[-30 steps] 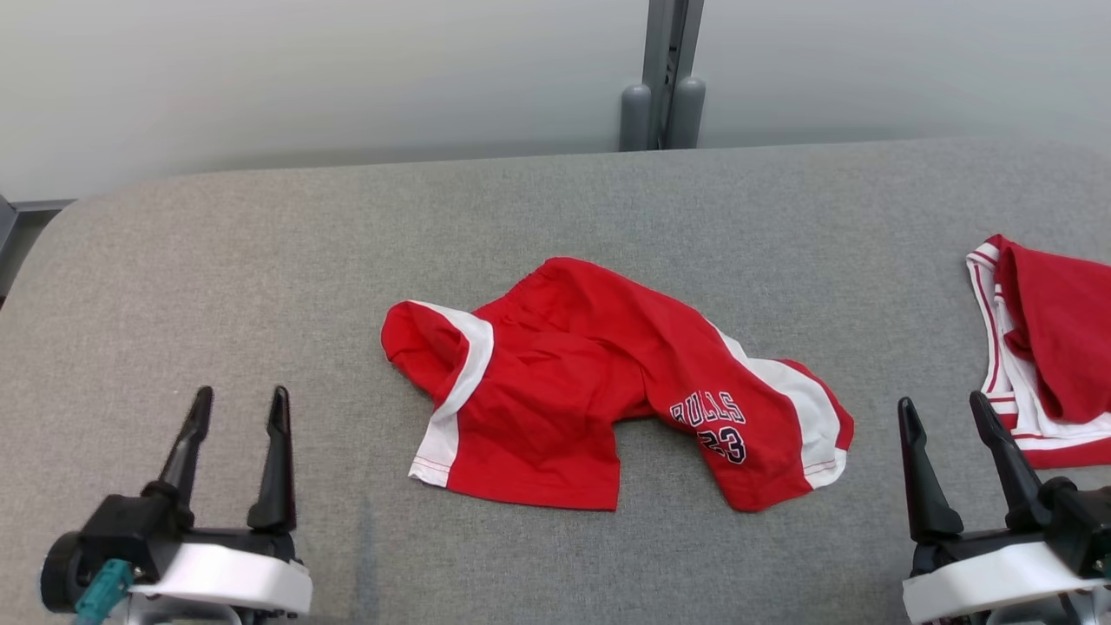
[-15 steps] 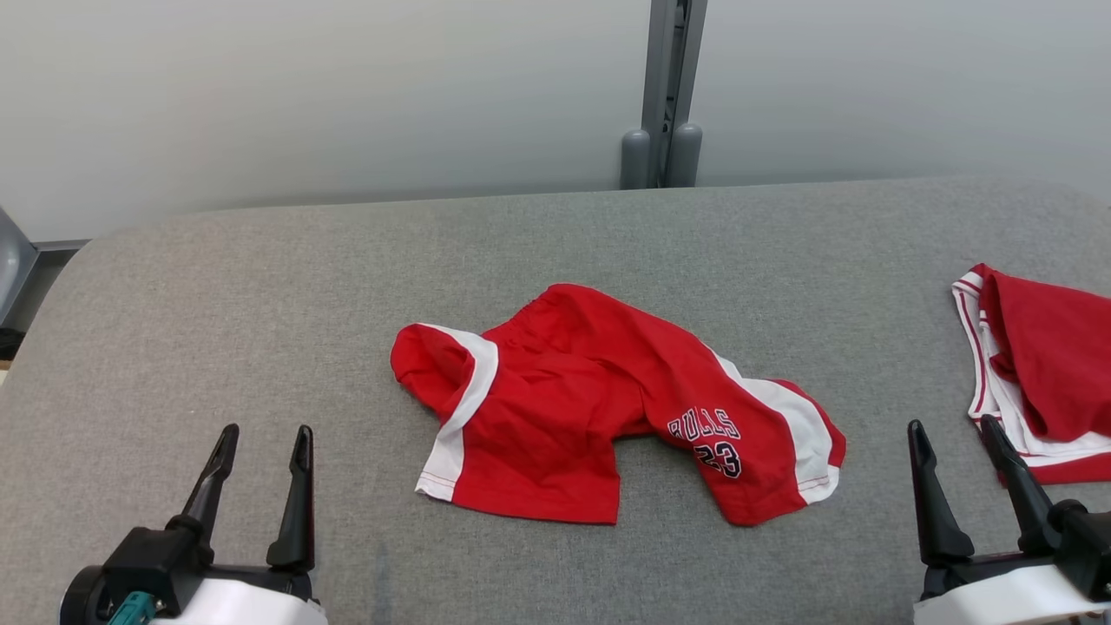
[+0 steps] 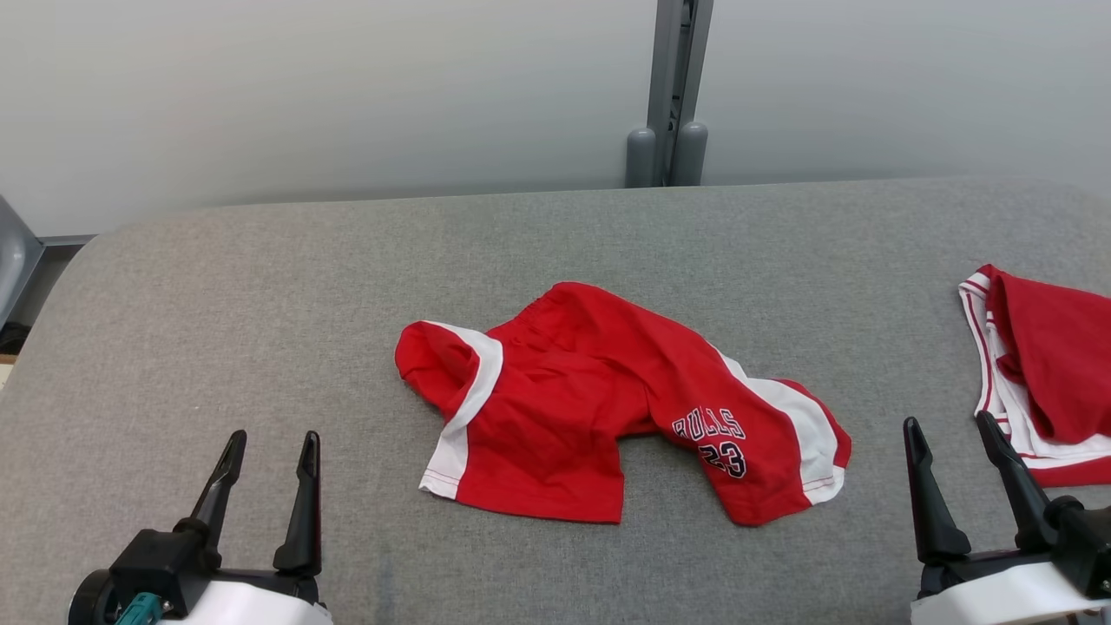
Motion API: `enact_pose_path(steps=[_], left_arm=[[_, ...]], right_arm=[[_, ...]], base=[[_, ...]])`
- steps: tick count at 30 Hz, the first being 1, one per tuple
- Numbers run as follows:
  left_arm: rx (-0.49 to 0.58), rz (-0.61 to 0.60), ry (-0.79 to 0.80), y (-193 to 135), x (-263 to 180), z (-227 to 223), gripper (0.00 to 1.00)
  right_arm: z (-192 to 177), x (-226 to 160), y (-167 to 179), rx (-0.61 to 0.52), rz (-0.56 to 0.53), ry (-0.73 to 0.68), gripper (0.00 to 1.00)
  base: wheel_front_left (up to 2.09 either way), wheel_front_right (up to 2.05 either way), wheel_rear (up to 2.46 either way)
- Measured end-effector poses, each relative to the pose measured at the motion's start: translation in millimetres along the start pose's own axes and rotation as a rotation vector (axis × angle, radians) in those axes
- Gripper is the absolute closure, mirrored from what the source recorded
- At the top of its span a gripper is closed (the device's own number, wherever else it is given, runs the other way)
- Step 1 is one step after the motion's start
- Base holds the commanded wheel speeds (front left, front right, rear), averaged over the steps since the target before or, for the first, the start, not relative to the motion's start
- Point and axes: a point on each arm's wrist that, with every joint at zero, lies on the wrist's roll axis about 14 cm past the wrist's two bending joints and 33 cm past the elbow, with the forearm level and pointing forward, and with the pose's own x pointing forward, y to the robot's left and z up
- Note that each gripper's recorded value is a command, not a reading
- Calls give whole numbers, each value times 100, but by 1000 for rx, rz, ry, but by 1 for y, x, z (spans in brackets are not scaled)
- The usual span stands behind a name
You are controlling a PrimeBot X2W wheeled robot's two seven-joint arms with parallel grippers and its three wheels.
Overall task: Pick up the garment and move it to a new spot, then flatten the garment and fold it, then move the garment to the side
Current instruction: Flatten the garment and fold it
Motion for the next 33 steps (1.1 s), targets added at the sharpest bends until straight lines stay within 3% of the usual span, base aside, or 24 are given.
enact_pose_path(steps=[10, 20, 23, 29, 33], left_arm=[[1, 5, -7, 2, 3, 3, 0], [-3, 52, -77, 16, 15, 23, 0], [0, 68, -89, 21, 16, 26, 0], [3, 114, -93, 34, 17, 26, 0], [-3, 131, -80, 39, 20, 20, 0]], right_arm=[[-13, 6, 18, 0, 65, 43, 0], [-75, 16, 160, -28, 586, 249, 0], [-98, 10, 187, -65, 715, 321, 0], [-142, 4, 217, -149, 889, 449, 0], [-169, 5, 218, -205, 944, 542, 0]], base=[[0, 0, 0], [0, 0, 0], [0, 0, 0], [0, 0, 0], [0, 0, 0]])
